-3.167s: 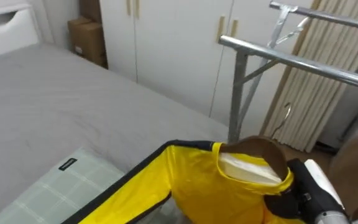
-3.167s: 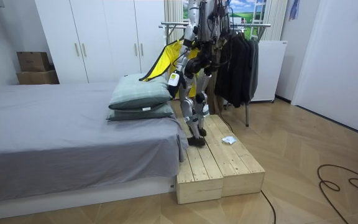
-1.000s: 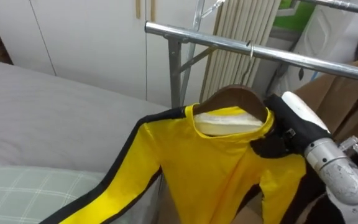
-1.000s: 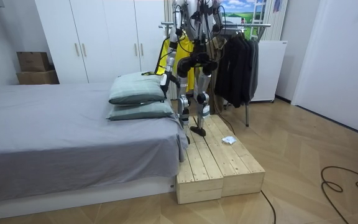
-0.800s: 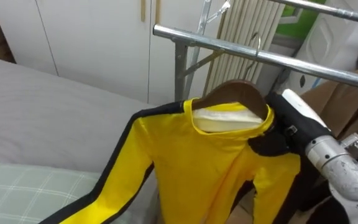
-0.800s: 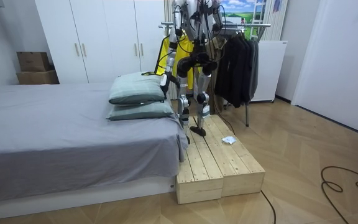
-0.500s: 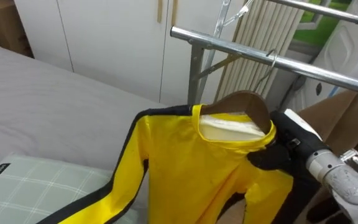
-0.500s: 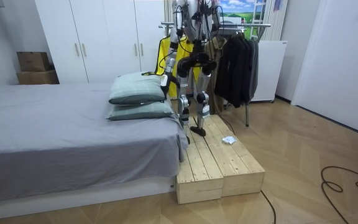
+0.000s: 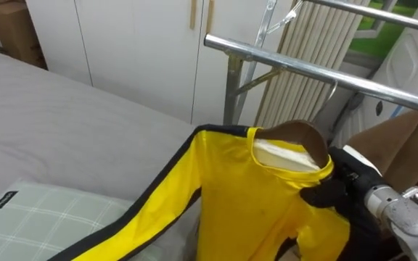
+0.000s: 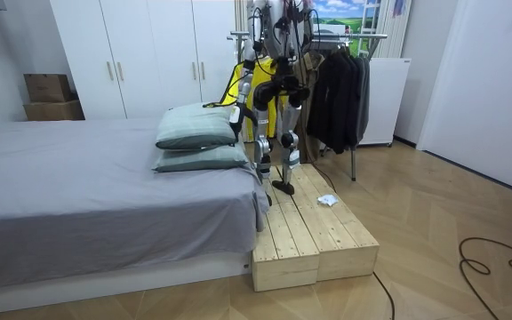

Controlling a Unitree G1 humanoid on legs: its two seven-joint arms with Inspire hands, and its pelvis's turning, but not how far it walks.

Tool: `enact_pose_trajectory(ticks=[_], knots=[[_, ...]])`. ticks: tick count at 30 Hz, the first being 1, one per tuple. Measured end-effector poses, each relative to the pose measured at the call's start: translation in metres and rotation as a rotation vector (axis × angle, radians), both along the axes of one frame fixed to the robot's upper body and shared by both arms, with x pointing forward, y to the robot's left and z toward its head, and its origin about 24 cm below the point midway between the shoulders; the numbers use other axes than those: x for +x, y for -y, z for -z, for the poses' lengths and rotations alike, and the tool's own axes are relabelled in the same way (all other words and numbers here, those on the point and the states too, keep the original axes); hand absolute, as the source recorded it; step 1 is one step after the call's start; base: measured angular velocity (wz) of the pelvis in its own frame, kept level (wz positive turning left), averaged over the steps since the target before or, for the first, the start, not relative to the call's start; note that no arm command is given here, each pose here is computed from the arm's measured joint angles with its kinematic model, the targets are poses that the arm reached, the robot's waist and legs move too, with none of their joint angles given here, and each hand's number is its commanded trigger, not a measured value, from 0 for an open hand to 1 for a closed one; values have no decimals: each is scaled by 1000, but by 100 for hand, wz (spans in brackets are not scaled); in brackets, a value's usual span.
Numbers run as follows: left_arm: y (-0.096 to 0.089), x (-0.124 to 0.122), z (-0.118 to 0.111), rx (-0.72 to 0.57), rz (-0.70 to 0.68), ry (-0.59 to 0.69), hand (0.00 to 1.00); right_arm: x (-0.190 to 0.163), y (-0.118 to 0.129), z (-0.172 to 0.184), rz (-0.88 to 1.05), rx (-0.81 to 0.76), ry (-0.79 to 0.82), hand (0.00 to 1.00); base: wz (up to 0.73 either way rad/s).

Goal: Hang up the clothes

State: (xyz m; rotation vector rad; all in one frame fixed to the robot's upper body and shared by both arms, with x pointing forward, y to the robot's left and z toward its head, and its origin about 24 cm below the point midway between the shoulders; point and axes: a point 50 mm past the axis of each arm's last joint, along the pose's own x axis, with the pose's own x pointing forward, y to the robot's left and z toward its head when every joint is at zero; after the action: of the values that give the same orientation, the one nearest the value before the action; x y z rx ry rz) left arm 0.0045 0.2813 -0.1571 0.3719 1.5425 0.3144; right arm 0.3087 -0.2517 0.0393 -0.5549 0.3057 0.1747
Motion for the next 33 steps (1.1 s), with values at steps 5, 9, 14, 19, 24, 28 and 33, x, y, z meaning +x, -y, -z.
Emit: enact_pose_trajectory(ticks=[5,9,14,19,24,28,33], knots=[[0,-2,0,-6,-2,-5,0,0,2,2,24,-10,2,100,5],[1,-5,0,-8,-4,-10,0,-1,4,3,39,-13,-1,100,0],[1,-5,0,-15,-5,-12,0,-1,6,3,44,-19,0,100,0],[1,-5,1,-19,-6,-12,0,1,6,1,34,-71,4,100,0],[2,-9,1,-22,-9,-22,0,3,7,-12,17,-177,55,100,0],[2,-13,1,-23,-12,-34,0,5,10,-25,26,-226,111,100,-1],[3,-13,1,-24,-6,-38,0,9,7,-34,33,-303,170,100,-3]])
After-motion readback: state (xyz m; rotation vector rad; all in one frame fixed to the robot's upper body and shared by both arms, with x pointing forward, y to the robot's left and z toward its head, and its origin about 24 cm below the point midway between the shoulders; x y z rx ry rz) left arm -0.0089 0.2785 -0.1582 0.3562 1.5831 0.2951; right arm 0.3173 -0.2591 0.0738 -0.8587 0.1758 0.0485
